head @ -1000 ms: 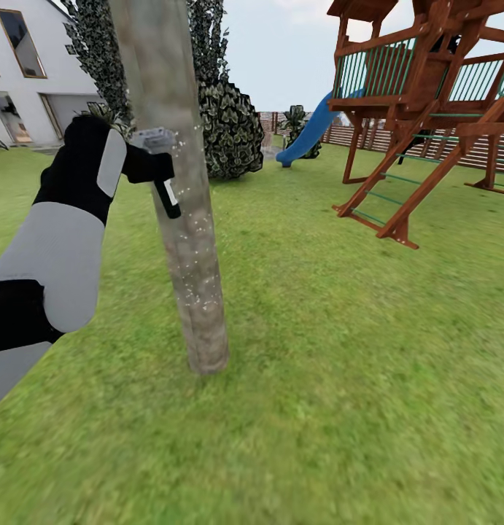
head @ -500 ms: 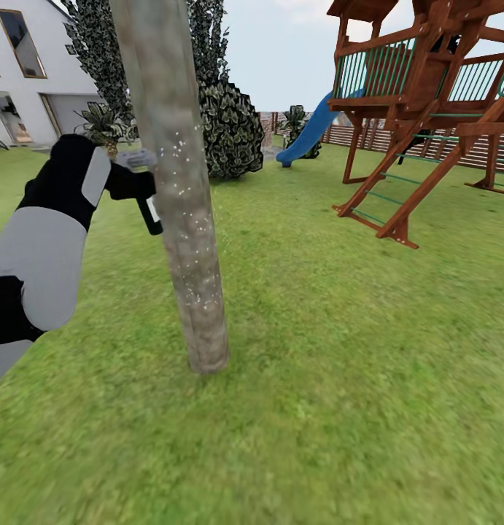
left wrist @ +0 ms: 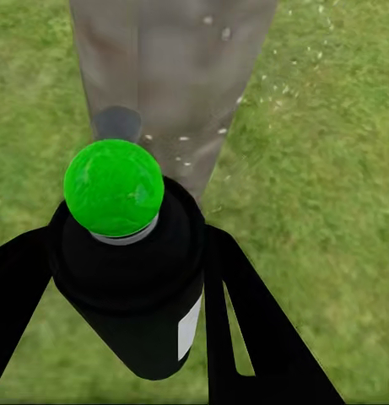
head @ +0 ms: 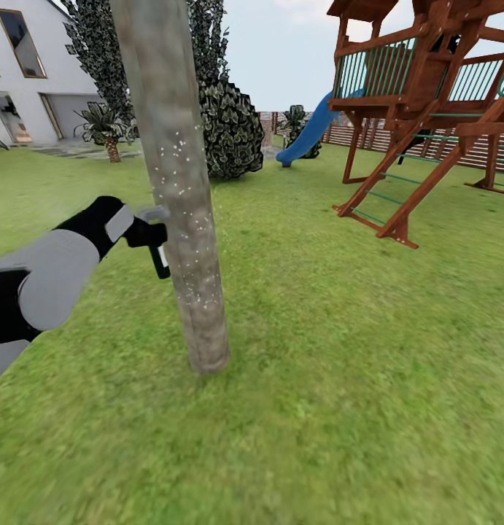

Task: In the garden, pick up the pesticide atomizer on the floor and spray pesticide onto both trees until each tree trunk is fully covered.

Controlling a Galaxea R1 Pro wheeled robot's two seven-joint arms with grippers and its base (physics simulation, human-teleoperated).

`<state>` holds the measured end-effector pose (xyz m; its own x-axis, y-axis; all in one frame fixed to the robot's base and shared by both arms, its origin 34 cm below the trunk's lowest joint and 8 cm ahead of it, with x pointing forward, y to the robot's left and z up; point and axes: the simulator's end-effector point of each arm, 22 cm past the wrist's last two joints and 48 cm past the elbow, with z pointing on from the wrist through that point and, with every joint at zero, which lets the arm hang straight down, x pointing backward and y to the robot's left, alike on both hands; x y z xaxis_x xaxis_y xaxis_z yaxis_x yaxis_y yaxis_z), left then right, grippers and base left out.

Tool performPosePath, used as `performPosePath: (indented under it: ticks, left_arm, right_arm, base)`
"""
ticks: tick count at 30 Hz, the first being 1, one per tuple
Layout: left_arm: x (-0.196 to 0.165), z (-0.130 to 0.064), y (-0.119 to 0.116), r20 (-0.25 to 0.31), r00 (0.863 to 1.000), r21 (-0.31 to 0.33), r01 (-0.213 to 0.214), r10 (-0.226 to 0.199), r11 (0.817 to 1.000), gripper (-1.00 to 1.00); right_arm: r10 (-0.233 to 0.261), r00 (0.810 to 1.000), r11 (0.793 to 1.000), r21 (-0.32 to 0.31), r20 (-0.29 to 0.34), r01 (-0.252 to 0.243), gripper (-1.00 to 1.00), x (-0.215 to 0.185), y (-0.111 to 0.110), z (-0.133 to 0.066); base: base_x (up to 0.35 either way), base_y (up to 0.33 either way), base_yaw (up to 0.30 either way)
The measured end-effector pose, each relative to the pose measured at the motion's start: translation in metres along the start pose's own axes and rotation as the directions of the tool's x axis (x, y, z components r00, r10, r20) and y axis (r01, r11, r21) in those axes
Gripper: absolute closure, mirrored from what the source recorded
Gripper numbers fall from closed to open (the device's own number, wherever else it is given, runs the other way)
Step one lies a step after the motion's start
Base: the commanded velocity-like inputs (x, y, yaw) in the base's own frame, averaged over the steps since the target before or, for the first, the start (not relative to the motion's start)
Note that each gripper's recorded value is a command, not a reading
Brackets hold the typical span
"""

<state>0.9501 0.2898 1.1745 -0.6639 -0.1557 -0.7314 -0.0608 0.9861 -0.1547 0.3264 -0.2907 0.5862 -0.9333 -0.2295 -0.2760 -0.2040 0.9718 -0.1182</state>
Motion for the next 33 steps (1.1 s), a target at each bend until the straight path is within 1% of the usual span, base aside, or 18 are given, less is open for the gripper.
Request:
performPosePath:
  ticks: [2, 5, 8, 11, 13, 15, 17, 19, 20, 21, 22, 24, 26, 29, 30, 31, 33]
  left_arm:
    - [0.014, 0.011, 0.001, -0.005, 1.0, 0.0, 0.004, -0.004, 1.0, 1.0]
    - [0.018, 0.015, 0.002, 0.003, 1.0, -0.001, 0.004, -0.004, 1.0, 1.0]
    - [0.014, 0.018, 0.001, 0.038, 0.999, 0.0, 0.002, -0.002, 1.0, 1.0]
    - [0.029, 0.028, 0.002, 0.035, 0.999, 0.0, 0.0, 0.0, 1.0, 1.0]
    - [0.036, 0.038, 0.001, 0.075, 0.997, 0.003, -0.003, 0.003, 1.0, 1.0]
    - [0.045, 0.045, -0.011, 0.086, 0.996, 0.026, -0.007, 0.004, 1.0, 1.0]
    - [0.068, 0.055, -0.034, 0.063, 0.998, 0.057, -0.017, 0.014, 0.998, 1.0]
    - [0.088, 0.062, -0.049, 0.04, 0.999, 0.074, -0.03, 0.027, 0.997, 1.0]
    - [0.096, 0.065, -0.051, 0.029, 0.999, 0.075, -0.035, 0.033, 0.997, 1.0]
    - [0.119, 0.073, -0.051, -0.002, 0.999, 0.074, -0.034, 0.034, 0.997, 1.0]
    - [0.137, 0.079, -0.048, -0.025, 0.999, 0.07, -0.036, 0.038, 0.997, 1.0]
    - [0.162, 0.089, -0.042, -0.018, 0.999, 0.062, -0.036, 0.037, 0.997, 1.0]
    - [0.218, 0.104, -0.028, -0.068, 0.997, 0.048, -0.026, 0.03, 0.999, 1.0]
    - [0.245, 0.11, -0.021, -0.059, 0.998, 0.038, -0.027, 0.029, 0.999, 1.0]
    - [0.255, 0.112, -0.018, -0.066, 0.997, 0.035, -0.023, 0.026, 0.999, 1.0]
    - [0.282, 0.116, -0.011, -0.076, 0.997, 0.027, -0.018, 0.02, 0.999, 1.0]
    - [0.324, 0.121, 0.001, -0.065, 0.998, 0.013, -0.017, 0.018, 1.0, 1.0]
  right_arm:
    - [0.001, 1.0, 1.0, 0.0, 0.0, -0.001, -1.0, 0.0, 0.0, 0.0]
    - [0.0, 1.0, 1.0, 0.0, 0.0, 0.0, -1.0, 0.0, 0.0, 0.0]
    - [-0.001, 1.0, 1.0, 0.0, 0.0, 0.001, -1.0, 0.0, 0.0, 0.0]
    - [-0.001, 1.0, 1.0, 0.0, 0.0, 0.001, -1.0, 0.0, 0.0, 0.0]
    - [-0.001, 1.0, 1.0, 0.0, 0.0, 0.001, -1.0, 0.0, 0.0, 0.0]
    - [-0.001, 1.0, 1.0, 0.0, 0.0, 0.001, -1.0, 0.0, 0.0, 0.0]
    - [0.0, 1.0, 1.0, 0.0, 0.0, 0.0, -1.0, 0.0, 0.0, 0.0]
    - [0.0, 1.0, 1.0, 0.0, 0.0, 0.0, -1.0, 0.0, 0.0, 0.0]
    - [-0.001, 1.0, 1.0, 0.0, 0.0, 0.001, -1.0, 0.0, 0.0, 0.0]
    - [-0.001, 1.0, 1.0, 0.0, 0.0, 0.001, -1.0, 0.0, 0.0, 0.0]
    - [-0.001, 1.0, 1.0, 0.0, 0.0, 0.001, -1.0, 0.0, 0.0, 0.0]
    - [-0.001, 1.0, 1.0, 0.0, 0.0, 0.001, -1.0, 0.0, 0.0, 0.0]
    - [-0.001, 1.0, 1.0, -0.001, -0.001, 0.001, -1.0, 0.0, 0.0, 0.0]
    - [-0.001, 1.0, 1.0, -0.001, 0.0, 0.001, -1.0, 0.0, 0.0, 0.0]
    - [-0.001, 1.0, 1.0, -0.001, 0.0, 0.001, -1.0, 0.0, 0.0, 0.0]
    - [0.0, 1.0, 1.0, 0.0, 0.0, 0.0, -1.0, 0.0, 0.0, 0.0]
    - [0.0, 1.0, 1.0, -0.002, -0.001, 0.0, -1.0, 0.0, 0.001, 0.0]
  base:
    - [0.0, 0.0, 0.0]
    - [0.0, 0.0, 0.0]
    - [0.0, 0.0, 0.0]
    - [0.0, 0.0, 0.0]
    - [0.0, 0.0, 0.0]
    - [0.0, 0.0, 0.0]
    - [0.0, 0.0, 0.0]
    - [0.0, 0.0, 0.0]
    - [0.0, 0.0, 0.0]
    - [0.0, 0.0, 0.0]
    - [0.0, 0.0, 0.0]
    - [-0.024, 0.061, 0.0]
    - [-0.089, 0.257, 0.0]
    - [-0.046, 0.152, 0.0]
    - [-0.01, 0.034, 0.0]
    - [-0.005, 0.018, 0.0]
    - [-0.002, 0.007, 0.0]
